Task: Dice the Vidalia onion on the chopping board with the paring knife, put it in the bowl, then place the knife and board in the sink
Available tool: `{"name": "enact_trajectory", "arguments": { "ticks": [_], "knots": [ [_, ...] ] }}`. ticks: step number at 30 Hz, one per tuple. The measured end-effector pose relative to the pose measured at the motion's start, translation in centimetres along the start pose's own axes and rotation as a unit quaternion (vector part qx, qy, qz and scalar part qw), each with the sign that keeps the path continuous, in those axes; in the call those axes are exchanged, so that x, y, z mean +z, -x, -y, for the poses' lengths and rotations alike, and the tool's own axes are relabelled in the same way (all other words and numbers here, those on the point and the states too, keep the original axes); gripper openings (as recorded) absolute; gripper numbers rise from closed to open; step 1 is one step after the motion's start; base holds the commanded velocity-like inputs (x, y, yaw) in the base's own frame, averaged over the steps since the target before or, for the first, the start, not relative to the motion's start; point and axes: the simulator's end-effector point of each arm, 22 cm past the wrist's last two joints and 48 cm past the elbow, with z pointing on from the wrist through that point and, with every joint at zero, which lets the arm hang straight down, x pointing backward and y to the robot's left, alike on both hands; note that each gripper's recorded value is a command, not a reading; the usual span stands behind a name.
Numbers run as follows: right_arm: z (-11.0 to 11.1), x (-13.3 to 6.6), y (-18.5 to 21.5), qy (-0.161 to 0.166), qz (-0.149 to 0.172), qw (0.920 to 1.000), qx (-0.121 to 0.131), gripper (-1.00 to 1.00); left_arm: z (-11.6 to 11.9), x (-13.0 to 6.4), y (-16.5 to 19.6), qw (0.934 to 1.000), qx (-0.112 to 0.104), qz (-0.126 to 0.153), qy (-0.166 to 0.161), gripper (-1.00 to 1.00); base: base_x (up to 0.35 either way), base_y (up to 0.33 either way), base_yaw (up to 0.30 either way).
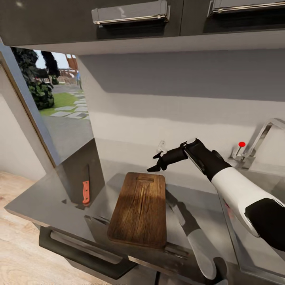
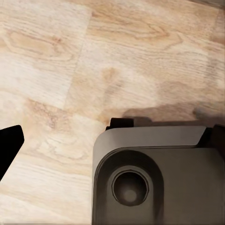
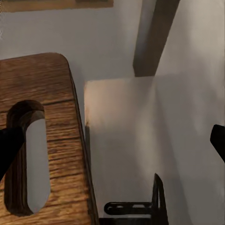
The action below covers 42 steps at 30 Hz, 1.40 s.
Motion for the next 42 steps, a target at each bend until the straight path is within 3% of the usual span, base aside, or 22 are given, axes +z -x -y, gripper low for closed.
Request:
{"name": "enact_trajectory", "arguments": {
  "ticks": [42],
  "knots": [
    [0.3,0.9,-1.2,0.005,-0.006,0.9999,0.007,1.0,0.2,-0.2,-1.3,0.9999,0.002,-0.016,-0.001,1.0,-0.012,0.0,0.034]
  ]
}}
